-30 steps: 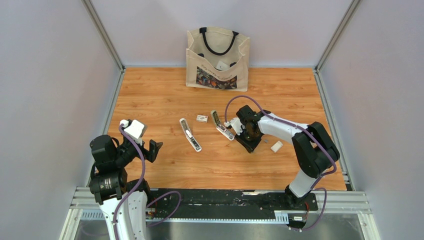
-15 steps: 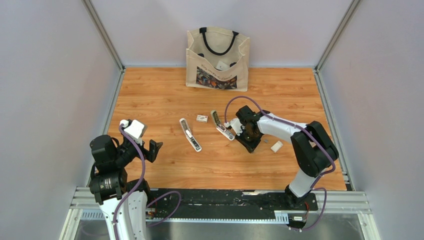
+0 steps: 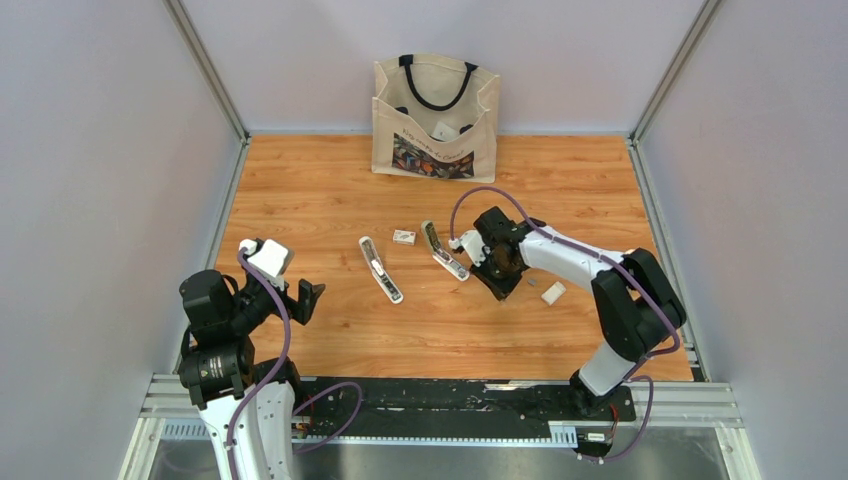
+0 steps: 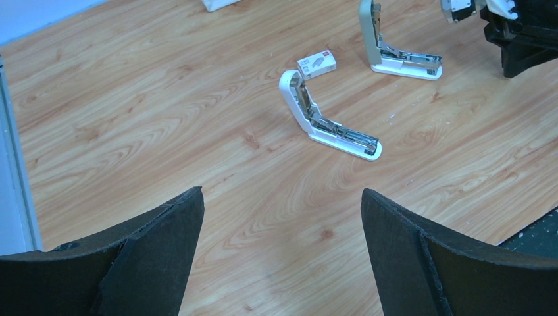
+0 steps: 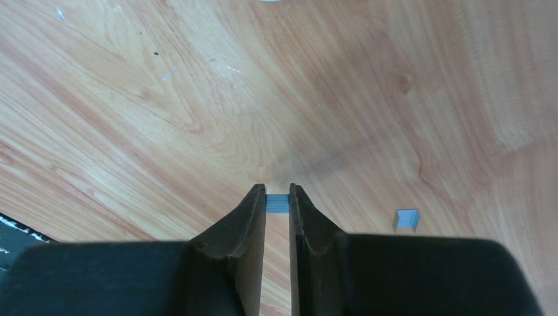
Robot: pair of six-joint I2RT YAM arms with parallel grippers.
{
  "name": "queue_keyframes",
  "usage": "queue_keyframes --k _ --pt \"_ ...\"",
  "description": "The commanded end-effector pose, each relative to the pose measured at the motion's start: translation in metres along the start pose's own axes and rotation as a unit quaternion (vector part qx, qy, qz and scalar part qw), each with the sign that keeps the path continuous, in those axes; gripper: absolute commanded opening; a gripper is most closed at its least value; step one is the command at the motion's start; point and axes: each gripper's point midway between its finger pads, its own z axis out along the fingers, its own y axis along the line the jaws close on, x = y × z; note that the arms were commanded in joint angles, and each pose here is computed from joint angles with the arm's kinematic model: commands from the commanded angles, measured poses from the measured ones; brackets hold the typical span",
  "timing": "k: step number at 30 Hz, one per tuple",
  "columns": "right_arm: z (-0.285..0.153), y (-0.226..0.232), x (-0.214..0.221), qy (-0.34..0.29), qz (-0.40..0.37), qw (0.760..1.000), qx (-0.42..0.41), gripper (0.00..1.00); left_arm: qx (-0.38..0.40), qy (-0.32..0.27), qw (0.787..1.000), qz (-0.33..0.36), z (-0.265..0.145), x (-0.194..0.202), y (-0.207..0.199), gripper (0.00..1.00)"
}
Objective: Load the staples into the stapler
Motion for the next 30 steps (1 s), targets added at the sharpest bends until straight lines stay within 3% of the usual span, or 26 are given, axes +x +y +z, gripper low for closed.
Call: queue_keyframes --k 1,10,17,30 --pt "-0.031 -0.001 -0.040 -0.077 -0.006 0.997 0.020 0.18 -0.006 -0.007 1.000 0.004 0.001 -0.003 0.004 0.96" --pt "-0.064 0.008 -0.112 -0.168 0.012 0.985 0.028 0.17 -0.020 -0.010 1.000 -0.002 0.002 -0.002 0.010 0.97" --pt "-0.072 0.042 -0.179 -0.222 0.023 0.975 0.010 0.17 -0.032 -0.011 0.999 -0.010 0.003 -0.001 0.016 0.97" --pt "-0.034 0.127 -0.240 -0.217 0.037 0.973 -0.063 0.17 -0.037 -0.011 0.999 -0.011 0.003 -0.001 0.019 0.98"
